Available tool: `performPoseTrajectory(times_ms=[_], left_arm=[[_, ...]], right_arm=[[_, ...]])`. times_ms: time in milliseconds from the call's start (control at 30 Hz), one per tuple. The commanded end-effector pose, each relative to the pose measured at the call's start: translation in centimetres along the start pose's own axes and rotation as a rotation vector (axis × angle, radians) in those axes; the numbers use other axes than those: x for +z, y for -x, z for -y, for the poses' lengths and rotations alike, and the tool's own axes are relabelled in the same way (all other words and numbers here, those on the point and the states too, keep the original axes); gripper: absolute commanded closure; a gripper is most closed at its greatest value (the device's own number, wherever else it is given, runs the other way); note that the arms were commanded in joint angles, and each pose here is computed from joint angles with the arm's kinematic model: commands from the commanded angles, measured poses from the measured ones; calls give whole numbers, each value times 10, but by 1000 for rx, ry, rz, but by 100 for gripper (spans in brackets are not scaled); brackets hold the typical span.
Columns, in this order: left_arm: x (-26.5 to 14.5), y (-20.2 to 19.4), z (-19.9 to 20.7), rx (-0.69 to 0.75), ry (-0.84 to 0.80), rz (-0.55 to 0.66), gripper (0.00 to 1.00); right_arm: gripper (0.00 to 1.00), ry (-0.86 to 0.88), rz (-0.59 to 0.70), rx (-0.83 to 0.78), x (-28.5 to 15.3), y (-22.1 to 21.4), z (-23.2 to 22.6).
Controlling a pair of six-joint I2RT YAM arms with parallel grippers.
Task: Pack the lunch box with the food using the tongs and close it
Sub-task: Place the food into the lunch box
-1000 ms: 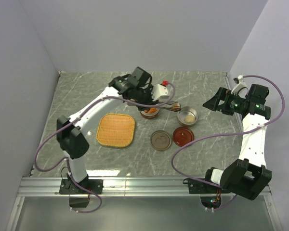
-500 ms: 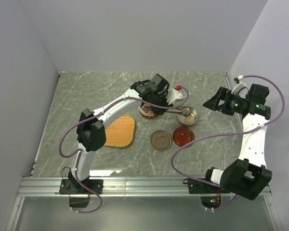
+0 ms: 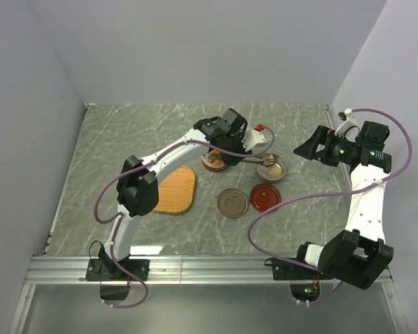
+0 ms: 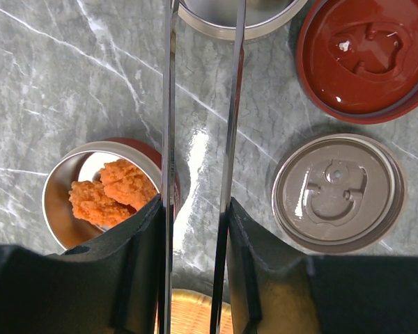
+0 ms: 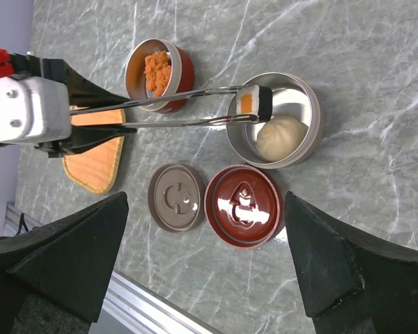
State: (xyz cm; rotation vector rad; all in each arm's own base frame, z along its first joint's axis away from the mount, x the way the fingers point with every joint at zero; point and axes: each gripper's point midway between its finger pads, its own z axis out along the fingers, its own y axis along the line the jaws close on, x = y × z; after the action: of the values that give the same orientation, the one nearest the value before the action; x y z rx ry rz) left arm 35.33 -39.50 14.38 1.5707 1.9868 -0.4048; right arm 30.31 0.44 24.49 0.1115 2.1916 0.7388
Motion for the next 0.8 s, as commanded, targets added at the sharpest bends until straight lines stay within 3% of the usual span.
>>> performPoseTrajectory(times_ms=[0,367,767], left_arm=[[-10,26,-6,9,27,69,61],[-18,29,-5,17,24,79,46],[-90,68,5,18,33,217,49]], right_arm=[[0,14,52,-41,-7,14,-8],[0,13,49,-41,-7,13,-8],[0,8,35,-57,-9,10,-7]])
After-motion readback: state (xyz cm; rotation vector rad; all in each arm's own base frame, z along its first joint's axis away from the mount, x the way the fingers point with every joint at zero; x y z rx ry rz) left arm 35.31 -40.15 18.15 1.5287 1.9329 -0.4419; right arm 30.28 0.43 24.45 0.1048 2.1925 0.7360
